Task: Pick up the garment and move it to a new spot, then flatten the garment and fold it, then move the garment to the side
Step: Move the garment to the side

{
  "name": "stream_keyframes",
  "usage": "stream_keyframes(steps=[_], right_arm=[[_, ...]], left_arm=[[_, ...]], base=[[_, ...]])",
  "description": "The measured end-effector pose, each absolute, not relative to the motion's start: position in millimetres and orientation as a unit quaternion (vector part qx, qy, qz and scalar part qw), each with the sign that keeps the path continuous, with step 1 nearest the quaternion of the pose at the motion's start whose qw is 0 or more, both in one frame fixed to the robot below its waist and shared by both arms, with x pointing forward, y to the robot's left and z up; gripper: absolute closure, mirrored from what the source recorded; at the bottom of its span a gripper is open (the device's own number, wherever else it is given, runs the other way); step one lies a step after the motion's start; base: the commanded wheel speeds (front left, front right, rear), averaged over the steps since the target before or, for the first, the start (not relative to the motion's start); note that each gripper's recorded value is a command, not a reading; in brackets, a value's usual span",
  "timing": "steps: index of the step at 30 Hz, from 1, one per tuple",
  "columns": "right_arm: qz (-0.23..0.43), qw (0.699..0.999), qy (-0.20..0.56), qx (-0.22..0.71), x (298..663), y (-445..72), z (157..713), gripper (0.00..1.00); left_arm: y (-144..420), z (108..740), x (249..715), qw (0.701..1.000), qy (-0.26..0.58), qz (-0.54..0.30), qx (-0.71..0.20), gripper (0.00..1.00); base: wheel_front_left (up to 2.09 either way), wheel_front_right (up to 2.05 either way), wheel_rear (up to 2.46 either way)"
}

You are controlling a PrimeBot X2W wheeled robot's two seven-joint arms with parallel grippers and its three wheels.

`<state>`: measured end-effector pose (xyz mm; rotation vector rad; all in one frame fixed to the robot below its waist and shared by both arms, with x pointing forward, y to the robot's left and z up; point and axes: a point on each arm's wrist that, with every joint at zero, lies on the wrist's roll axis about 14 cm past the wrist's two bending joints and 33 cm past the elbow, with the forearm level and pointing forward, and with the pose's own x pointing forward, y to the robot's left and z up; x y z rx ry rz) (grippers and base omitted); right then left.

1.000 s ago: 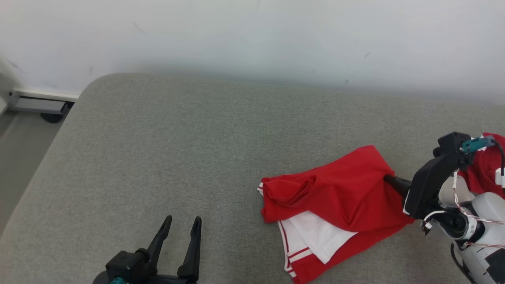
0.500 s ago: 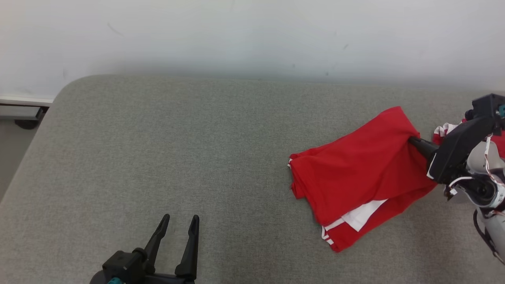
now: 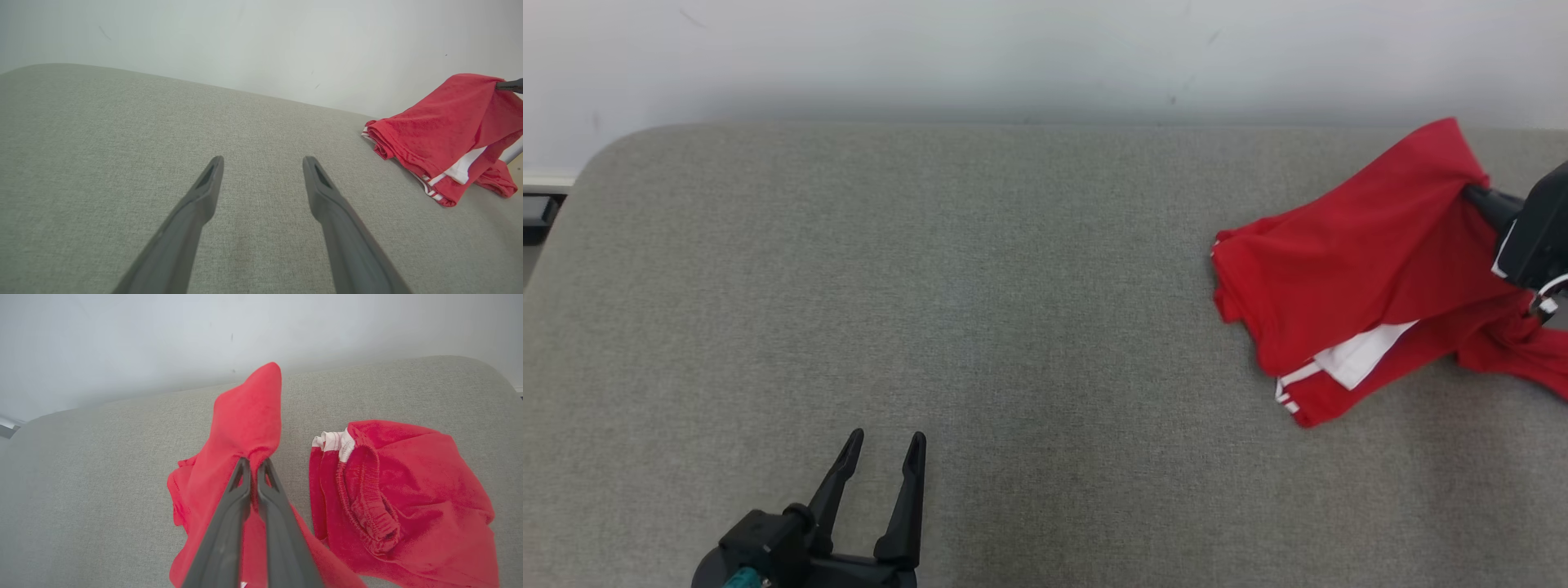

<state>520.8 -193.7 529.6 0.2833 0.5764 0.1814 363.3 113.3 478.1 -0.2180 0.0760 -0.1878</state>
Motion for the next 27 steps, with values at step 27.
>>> stream_keyframes(steps=[27], right_arm=[[-0.033,0.957,0.284,0.053,540.1,-294.9,533.8,1.00]], left_arm=[[87.5,454.6,393.2,0.981,0.072,-0.149,-0.105,0.00]], base=[[0.00,0.00,0.00]])
